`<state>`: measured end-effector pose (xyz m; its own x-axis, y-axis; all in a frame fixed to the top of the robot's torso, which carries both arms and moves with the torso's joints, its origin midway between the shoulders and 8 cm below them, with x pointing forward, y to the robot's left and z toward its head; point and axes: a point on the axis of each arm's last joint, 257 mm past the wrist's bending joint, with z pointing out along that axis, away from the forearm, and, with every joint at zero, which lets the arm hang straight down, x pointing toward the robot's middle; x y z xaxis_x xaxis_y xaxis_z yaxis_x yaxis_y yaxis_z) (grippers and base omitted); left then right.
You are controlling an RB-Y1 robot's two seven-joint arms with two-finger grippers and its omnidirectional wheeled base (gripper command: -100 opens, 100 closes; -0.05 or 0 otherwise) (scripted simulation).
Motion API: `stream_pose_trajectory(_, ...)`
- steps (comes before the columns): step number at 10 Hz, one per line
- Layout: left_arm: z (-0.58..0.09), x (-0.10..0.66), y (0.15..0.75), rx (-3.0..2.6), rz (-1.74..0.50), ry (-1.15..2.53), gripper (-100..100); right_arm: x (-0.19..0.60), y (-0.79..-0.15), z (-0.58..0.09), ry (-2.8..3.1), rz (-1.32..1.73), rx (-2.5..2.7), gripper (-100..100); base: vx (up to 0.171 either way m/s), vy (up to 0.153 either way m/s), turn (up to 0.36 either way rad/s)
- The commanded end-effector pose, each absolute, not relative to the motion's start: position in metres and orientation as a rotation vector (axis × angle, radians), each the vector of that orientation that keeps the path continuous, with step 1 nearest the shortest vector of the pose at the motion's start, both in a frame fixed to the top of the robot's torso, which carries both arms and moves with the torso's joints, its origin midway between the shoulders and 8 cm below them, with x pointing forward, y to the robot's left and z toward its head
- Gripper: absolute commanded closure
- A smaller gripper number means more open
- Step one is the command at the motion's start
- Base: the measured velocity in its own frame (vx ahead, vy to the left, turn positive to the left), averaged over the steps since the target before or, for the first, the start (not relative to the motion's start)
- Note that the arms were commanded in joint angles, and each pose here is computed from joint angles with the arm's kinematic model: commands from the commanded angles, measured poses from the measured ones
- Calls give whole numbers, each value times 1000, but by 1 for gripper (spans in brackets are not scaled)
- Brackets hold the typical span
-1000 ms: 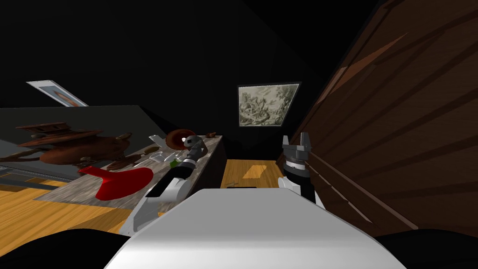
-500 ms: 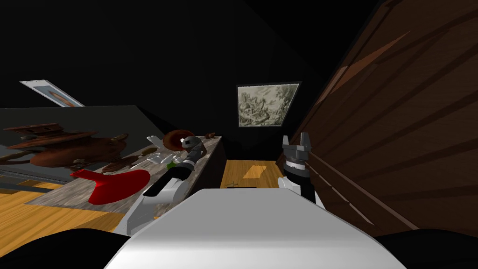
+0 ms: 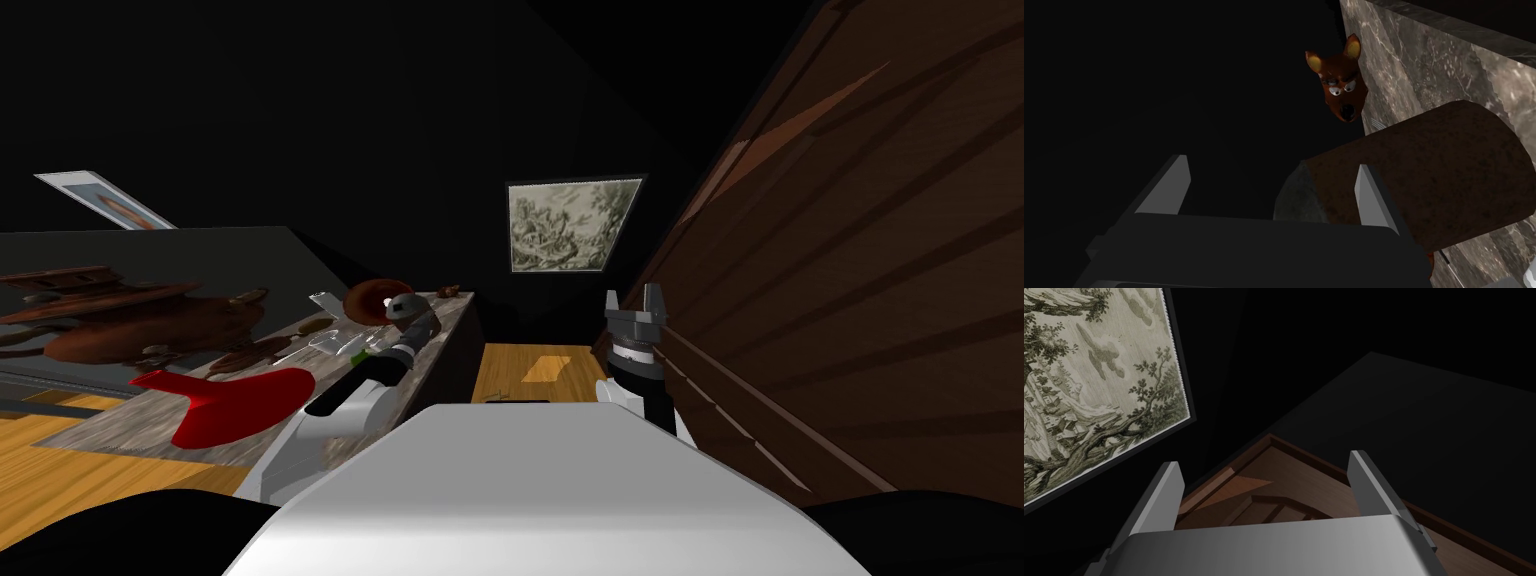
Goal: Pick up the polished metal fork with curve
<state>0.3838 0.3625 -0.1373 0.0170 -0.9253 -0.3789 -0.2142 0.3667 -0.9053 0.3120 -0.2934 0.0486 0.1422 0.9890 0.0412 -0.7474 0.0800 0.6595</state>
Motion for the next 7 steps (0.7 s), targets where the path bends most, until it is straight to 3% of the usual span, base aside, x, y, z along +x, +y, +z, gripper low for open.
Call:
stream_pose_trajectory(1, -149, 380, 365, -1118, -747, 1507, -100, 312, -293, 49, 481, 1376, 621, 0, 29, -5, -5)
stream_pose_trajectory(7, -183, 364, 379, -1208, -646, 1627, -100, 312, -293, 49, 482, 1376, 621, 0, 47, -6, 7)
